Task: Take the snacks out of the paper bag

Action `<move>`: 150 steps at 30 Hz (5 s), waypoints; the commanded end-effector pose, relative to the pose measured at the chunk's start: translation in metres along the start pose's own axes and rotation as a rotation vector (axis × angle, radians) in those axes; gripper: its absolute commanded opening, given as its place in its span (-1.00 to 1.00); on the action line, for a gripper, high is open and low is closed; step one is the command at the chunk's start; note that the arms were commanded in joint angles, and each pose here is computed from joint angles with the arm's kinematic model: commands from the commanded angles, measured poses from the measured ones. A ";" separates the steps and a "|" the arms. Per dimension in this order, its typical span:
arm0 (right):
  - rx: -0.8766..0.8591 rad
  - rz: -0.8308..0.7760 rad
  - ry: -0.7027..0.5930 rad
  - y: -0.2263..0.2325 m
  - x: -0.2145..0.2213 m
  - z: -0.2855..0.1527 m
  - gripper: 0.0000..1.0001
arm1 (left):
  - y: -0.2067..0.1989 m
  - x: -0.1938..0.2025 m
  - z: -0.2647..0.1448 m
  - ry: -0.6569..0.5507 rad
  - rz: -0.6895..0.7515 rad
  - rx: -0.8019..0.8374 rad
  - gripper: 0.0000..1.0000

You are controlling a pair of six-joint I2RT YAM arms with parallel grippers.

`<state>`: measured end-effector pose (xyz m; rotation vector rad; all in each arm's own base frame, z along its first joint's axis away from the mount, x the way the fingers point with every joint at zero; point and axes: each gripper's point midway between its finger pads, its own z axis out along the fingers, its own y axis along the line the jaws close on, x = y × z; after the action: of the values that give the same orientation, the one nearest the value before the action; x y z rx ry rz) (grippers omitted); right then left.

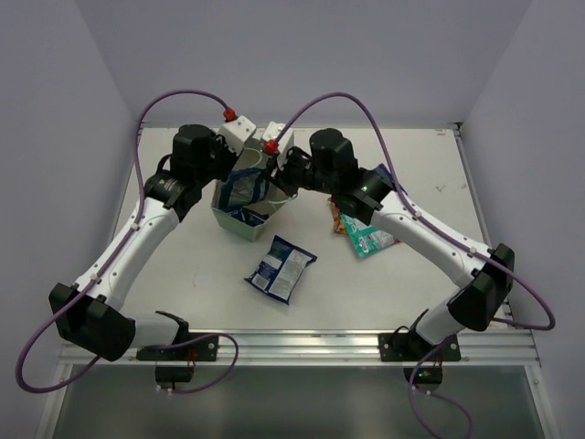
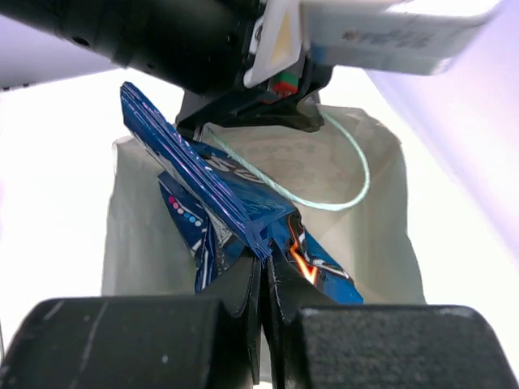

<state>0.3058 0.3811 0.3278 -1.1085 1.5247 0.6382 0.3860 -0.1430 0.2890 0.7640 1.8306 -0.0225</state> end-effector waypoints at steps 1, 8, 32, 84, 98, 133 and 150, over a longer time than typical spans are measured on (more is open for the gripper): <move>0.087 -0.071 -0.250 -0.014 -0.092 -0.047 -1.00 | 0.019 -0.020 -0.006 -0.072 -0.028 -0.098 -1.00; 0.291 -0.130 -0.456 -0.043 -0.166 -0.120 -1.00 | 0.045 -0.009 -0.007 -0.017 -0.067 -0.239 -1.00; 0.733 -0.132 -0.141 -0.270 -0.054 -0.025 -1.00 | 0.110 -0.004 -0.034 0.046 -0.127 -0.455 -1.00; -0.056 0.311 0.018 0.032 0.078 0.079 0.41 | 0.019 -0.014 -0.008 -0.080 -0.009 -0.042 -1.00; -0.072 0.315 0.050 0.072 0.104 0.077 0.59 | -0.013 -0.023 -0.045 -0.199 -0.170 0.063 -1.00; 0.104 -0.075 -0.346 0.017 -0.094 -0.046 -1.00 | -0.011 0.007 -0.034 -0.127 -0.213 0.000 -1.00; 0.850 -0.061 -0.220 -0.174 -0.047 -0.199 -1.00 | -0.013 -0.012 -0.054 -0.232 -0.136 0.026 -1.00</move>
<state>0.3384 0.2091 0.4788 -0.5473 1.2443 0.2031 0.3409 -0.1308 0.2896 0.5814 1.7731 -0.1893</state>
